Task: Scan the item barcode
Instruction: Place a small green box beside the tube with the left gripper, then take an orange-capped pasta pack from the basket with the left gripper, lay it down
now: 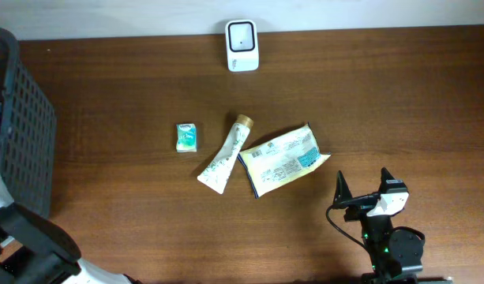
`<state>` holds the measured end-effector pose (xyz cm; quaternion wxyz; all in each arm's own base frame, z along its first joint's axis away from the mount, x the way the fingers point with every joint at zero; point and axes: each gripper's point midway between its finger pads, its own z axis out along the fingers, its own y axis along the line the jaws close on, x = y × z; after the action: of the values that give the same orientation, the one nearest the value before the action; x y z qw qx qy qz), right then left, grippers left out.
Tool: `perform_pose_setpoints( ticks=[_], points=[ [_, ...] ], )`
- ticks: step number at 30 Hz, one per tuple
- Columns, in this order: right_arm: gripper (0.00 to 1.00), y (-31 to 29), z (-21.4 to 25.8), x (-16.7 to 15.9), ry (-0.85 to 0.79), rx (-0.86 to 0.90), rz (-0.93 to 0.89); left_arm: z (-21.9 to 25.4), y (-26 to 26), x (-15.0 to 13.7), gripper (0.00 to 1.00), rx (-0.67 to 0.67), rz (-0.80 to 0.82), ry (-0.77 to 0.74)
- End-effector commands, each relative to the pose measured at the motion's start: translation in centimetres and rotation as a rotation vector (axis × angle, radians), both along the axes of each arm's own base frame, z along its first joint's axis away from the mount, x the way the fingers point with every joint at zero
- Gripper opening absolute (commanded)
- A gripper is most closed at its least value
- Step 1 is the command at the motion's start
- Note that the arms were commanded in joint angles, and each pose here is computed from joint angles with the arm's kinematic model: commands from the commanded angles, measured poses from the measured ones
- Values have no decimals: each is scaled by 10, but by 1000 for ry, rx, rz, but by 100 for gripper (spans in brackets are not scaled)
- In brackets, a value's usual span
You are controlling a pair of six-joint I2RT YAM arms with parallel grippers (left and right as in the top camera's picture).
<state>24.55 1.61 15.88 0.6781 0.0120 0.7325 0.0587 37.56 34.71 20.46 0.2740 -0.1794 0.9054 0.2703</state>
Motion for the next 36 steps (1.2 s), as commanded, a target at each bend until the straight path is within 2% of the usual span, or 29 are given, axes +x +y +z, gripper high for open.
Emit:
perform_pose_setpoints(
  ticks=[1,3,5,11,13,15,16,18,21,22,26,27,28,32,35,36],
  points=[
    [99,-3,-3,0,4,2,-14,-21,-5,-4,99,-15,-47,48],
    [98,-3,-3,0,4,2,-14,-26,-20,7,100,-84,-120,8],
    [99,-3,-3,0,4,2,-14,-31,-18,9,100,-94,-123,8],
    [99,-3,-3,0,4,2,-14,-91,20,-22,93,-156,-11,113],
    [99,-3,-3,0,4,2,-14,-114,28,-30,84,-154,-34,192],
    [99,-3,-3,0,4,2,-14,-120,34,-33,84,-137,-12,214],
    [99,-3,-3,0,4,2,-14,-122,38,-36,79,-122,7,231],
    [99,-3,-3,0,4,2,-14,-118,55,-54,82,-45,142,278],
    [99,-3,-3,0,4,2,-14,-110,66,-53,82,8,171,263],
    [99,-3,-3,0,4,2,-14,-108,71,-54,87,28,185,264],
    [99,-3,-3,0,4,2,-14,-144,86,-72,90,-22,216,304],
    [99,-3,-3,0,4,2,-14,-150,85,-69,90,-38,201,288],
    [99,-3,-3,0,4,2,-14,-150,85,-61,85,-46,180,252],
    [99,-3,-3,0,4,2,-14,-147,85,-56,27,-43,170,232],
    [99,-3,-3,0,4,2,-14,-115,83,-48,0,-15,185,155],
    [99,-3,-3,0,4,2,-14,-96,81,-41,0,4,167,112]
  ],
)
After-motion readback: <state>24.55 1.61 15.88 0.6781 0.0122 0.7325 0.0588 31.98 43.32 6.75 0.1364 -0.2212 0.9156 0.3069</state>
